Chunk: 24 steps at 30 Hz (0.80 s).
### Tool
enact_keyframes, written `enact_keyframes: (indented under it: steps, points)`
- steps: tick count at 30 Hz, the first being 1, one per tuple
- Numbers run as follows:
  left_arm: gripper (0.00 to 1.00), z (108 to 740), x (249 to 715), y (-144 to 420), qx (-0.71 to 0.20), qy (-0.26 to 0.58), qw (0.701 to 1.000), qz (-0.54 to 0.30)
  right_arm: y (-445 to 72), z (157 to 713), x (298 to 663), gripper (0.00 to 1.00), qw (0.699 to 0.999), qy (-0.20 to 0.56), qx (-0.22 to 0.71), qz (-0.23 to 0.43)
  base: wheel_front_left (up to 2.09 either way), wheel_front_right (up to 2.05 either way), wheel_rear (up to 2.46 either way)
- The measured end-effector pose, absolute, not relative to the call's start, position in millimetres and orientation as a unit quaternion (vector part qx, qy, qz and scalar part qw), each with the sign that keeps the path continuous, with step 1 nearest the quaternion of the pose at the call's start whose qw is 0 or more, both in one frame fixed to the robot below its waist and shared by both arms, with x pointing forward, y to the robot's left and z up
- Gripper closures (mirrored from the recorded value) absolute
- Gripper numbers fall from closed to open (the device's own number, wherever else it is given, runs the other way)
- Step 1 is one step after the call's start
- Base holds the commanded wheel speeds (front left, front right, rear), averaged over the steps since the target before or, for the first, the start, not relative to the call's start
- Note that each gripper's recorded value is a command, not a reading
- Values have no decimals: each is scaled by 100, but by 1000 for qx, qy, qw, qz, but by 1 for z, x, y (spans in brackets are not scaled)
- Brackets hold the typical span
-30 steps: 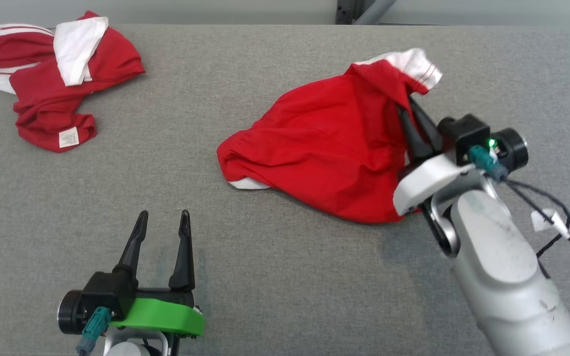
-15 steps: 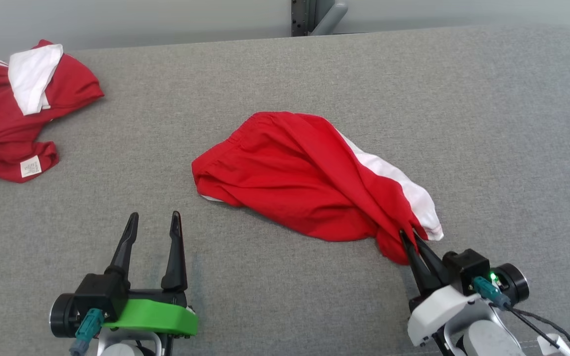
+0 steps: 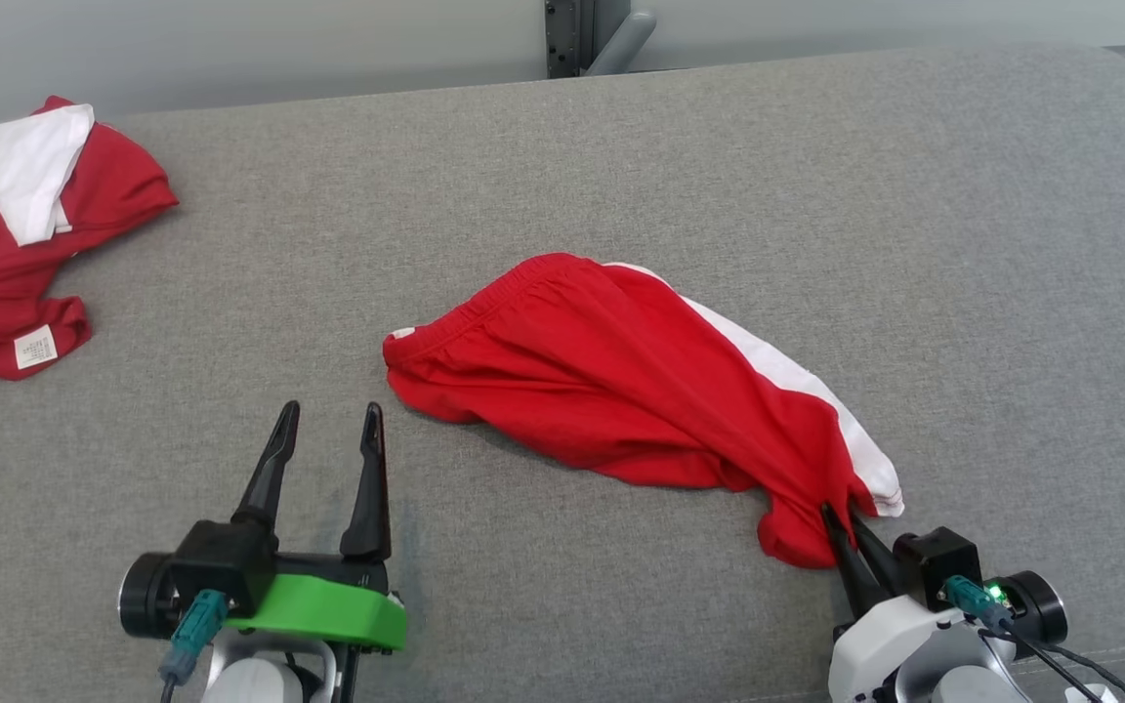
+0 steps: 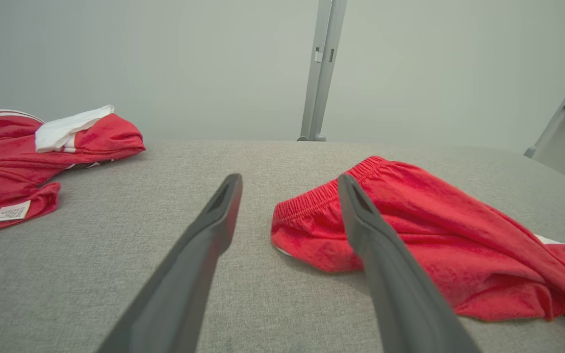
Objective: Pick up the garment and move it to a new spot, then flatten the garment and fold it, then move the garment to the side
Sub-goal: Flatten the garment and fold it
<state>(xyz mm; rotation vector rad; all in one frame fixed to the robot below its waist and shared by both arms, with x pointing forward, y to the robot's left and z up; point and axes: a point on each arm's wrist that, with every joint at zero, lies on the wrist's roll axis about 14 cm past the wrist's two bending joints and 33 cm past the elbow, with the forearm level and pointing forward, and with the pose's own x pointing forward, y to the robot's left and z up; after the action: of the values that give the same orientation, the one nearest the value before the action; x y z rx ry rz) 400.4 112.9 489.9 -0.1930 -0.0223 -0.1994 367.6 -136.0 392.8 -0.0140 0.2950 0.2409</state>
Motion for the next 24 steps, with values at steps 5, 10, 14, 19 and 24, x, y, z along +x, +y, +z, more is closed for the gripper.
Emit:
enact_keyframes:
  steps: [5,10,14,19,24]
  points:
    - [0,504,413,88,-89,-30,985,-146,-145,401,372,0,986,133,0,101,0,0,0]
    - [0,506,433,50,-71,-14,975,-210,-168,425,377,0,994,94,-1,63,0,0,0]
    - [0,508,453,18,-45,22,964,-259,-190,448,378,0,998,57,-12,29,0,0,0]
    - [0,504,475,-13,-22,76,951,-300,-205,462,374,0,999,36,-24,8,0,0,0]
    - [0,486,490,-26,8,150,938,-313,-206,464,372,0,999,33,-27,4,0,0,0]
